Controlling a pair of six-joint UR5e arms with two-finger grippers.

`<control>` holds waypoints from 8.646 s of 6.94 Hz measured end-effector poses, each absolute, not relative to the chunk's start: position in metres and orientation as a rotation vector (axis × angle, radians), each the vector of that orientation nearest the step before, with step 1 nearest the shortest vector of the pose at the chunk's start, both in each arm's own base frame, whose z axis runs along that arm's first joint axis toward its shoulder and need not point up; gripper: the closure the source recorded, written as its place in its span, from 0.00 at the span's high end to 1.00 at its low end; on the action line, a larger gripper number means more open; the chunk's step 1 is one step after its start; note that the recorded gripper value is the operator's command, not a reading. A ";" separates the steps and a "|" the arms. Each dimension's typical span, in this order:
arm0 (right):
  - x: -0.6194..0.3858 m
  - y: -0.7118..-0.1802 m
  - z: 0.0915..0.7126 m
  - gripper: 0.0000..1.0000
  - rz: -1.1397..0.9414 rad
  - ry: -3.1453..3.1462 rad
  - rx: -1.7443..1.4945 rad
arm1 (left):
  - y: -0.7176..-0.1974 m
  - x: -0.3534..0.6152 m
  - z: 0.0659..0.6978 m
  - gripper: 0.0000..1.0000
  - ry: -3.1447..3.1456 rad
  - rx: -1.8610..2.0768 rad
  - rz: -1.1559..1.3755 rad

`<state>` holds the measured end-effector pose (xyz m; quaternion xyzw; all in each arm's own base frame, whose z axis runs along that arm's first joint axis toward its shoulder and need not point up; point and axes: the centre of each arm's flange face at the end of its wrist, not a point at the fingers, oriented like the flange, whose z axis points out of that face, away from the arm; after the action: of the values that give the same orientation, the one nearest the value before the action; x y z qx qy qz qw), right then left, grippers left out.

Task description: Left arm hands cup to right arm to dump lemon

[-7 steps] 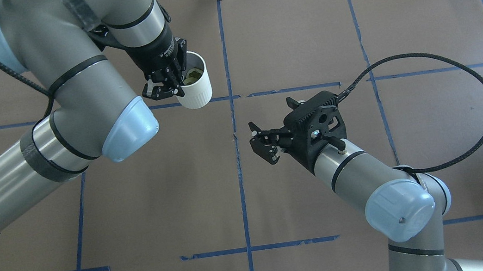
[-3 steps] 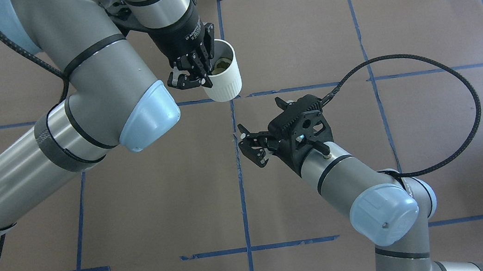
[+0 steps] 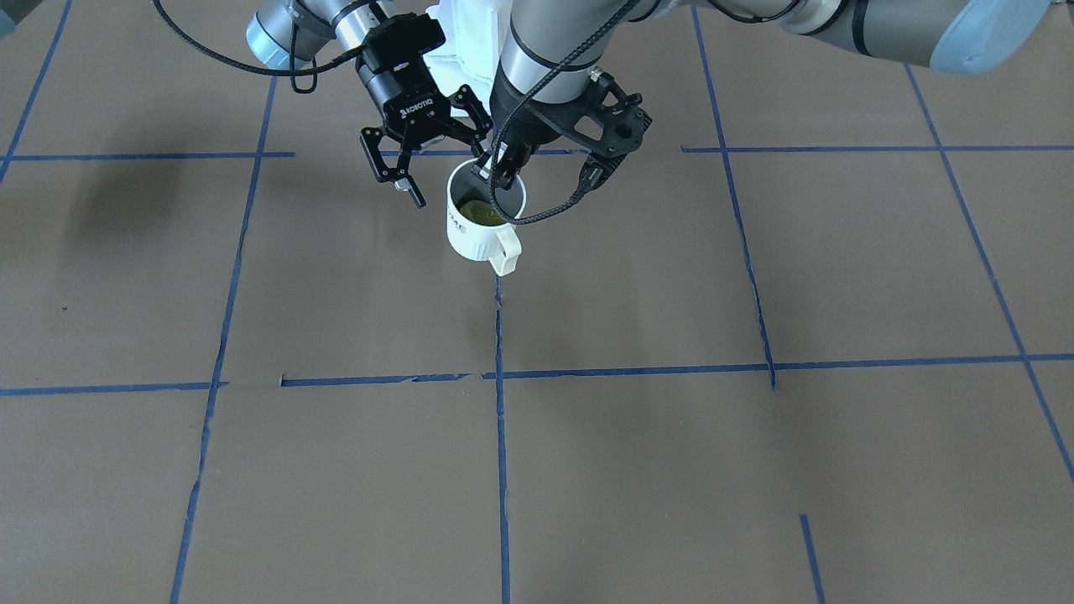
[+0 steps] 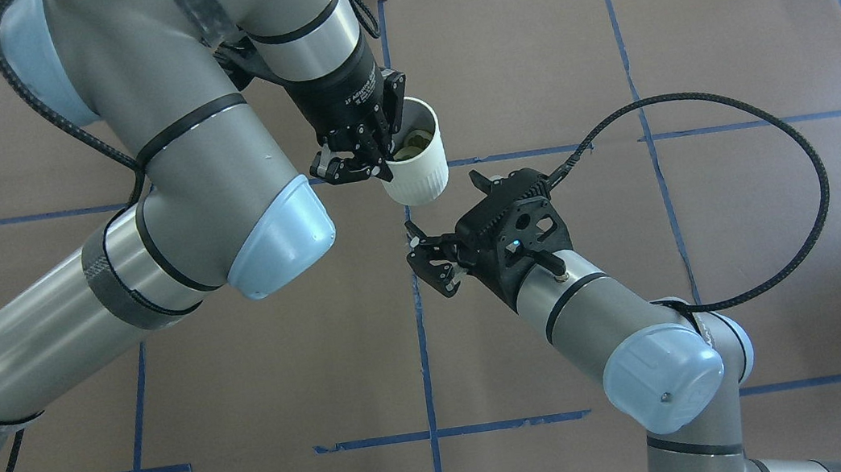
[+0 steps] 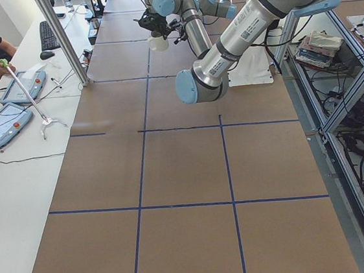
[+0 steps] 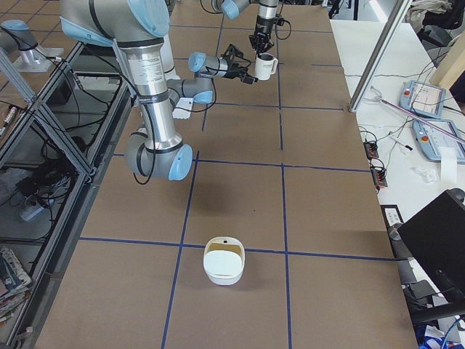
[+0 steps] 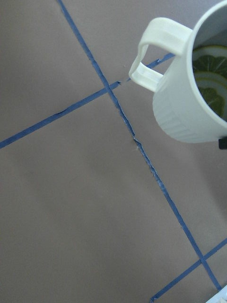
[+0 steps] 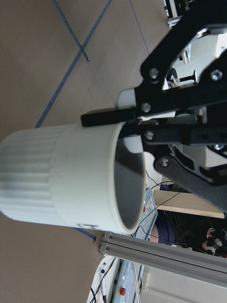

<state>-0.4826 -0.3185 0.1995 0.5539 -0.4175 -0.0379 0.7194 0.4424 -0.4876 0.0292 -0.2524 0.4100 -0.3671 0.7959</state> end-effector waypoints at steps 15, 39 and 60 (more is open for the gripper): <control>-0.487 -0.311 0.203 0.39 -0.121 -0.901 1.237 | -0.440 0.458 0.019 1.00 0.916 -0.572 -0.676; -0.037 -0.228 0.734 0.18 1.117 -1.710 0.598 | -0.426 0.433 0.046 1.00 0.935 -0.527 -0.695; -0.025 -0.247 0.710 0.24 1.747 -2.170 -0.051 | -0.437 0.408 0.052 1.00 0.970 -0.351 -0.775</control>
<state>-0.0253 -0.2466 0.7098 -0.0179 -0.7667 0.6170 0.1766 0.4082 -0.4366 0.0521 -0.1634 0.4521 -0.3610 0.7991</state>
